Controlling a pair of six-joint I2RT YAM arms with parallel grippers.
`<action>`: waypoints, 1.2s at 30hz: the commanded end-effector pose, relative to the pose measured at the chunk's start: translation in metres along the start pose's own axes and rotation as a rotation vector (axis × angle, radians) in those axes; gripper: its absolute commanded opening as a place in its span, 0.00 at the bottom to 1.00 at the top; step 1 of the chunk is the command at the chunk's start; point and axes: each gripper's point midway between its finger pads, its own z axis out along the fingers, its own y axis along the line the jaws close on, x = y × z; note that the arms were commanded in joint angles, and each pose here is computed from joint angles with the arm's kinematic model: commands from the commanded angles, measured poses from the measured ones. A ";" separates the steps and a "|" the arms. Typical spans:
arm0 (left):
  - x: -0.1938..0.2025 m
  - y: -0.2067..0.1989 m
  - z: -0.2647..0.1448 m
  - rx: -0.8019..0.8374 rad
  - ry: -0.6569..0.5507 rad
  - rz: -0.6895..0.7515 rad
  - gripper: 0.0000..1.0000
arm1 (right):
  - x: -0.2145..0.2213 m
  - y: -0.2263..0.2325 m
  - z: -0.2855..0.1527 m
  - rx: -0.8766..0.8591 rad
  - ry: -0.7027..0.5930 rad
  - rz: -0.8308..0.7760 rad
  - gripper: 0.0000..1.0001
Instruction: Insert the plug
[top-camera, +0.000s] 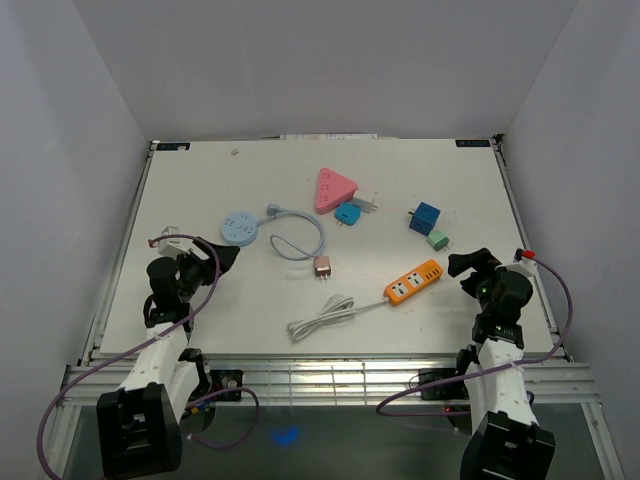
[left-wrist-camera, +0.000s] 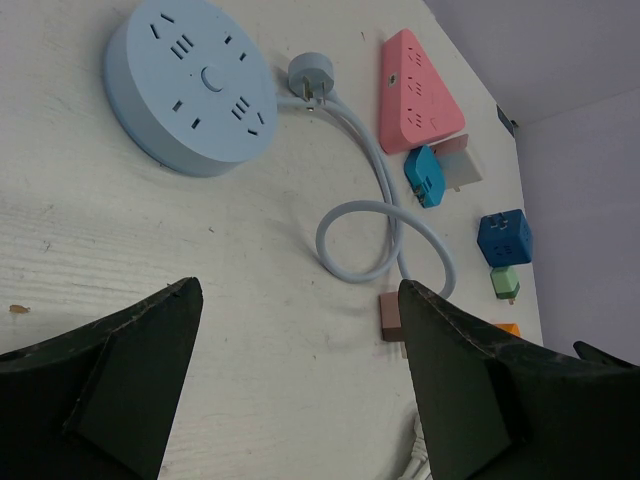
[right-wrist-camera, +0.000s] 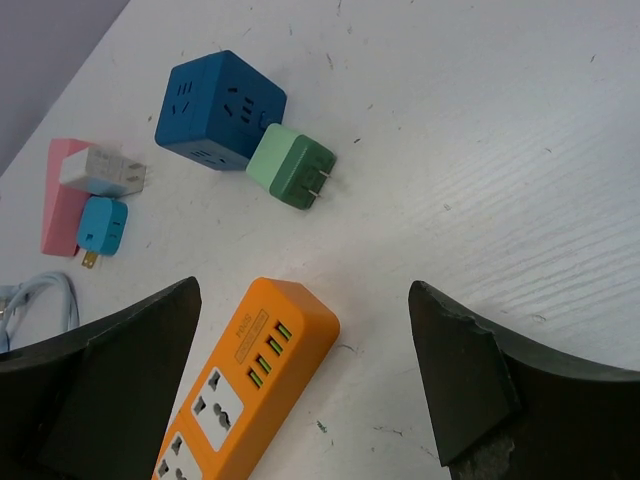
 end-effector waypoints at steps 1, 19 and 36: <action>-0.007 -0.006 0.000 0.025 -0.017 0.023 0.90 | -0.010 0.010 0.001 -0.036 -0.019 -0.028 0.89; -0.006 -0.003 0.002 0.006 -0.006 0.012 0.90 | 0.070 0.147 -0.004 -0.276 0.208 -0.462 0.96; -0.005 0.001 0.003 -0.012 0.000 0.001 0.90 | 0.175 0.232 0.006 -0.248 0.396 -0.703 0.91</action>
